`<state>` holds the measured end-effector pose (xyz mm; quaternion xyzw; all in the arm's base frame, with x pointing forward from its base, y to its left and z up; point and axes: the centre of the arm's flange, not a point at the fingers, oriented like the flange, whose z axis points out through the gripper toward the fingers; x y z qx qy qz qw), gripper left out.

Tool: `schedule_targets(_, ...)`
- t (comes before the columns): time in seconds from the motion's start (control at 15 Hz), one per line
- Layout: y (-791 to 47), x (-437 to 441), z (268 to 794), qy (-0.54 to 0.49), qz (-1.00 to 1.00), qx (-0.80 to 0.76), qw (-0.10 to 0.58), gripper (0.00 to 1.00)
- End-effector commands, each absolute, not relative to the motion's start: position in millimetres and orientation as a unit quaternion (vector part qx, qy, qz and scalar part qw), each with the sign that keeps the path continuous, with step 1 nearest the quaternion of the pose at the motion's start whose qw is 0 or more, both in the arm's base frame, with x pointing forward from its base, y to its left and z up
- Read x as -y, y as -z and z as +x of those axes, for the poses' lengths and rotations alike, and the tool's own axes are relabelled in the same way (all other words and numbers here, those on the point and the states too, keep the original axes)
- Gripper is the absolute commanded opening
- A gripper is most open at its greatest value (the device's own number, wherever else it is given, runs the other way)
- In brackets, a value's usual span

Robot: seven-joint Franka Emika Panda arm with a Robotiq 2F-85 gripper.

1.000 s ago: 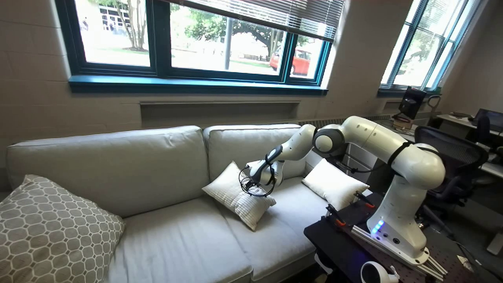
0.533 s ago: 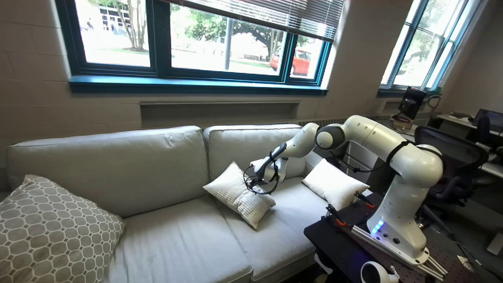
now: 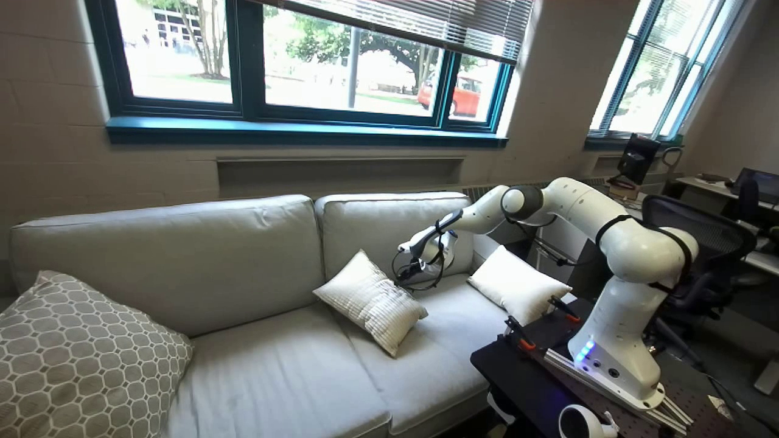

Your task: Take the pillows and move them to the right of the couch

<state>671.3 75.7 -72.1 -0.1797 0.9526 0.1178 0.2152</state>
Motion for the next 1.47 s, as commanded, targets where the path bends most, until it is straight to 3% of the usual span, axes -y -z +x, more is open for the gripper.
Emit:
schedule_targets(0.0,98.3,-55.4,691.1,-0.171,-0.226,-0.938,0.202,1.0)
schedule_targets(0.73,148.7,-47.3,696.4,-0.373,-0.236,-0.882,0.166,1.0)
schedule_targets(1.4,181.8,-104.0,683.4,-0.381,-0.268,-0.88,0.09,1.0)
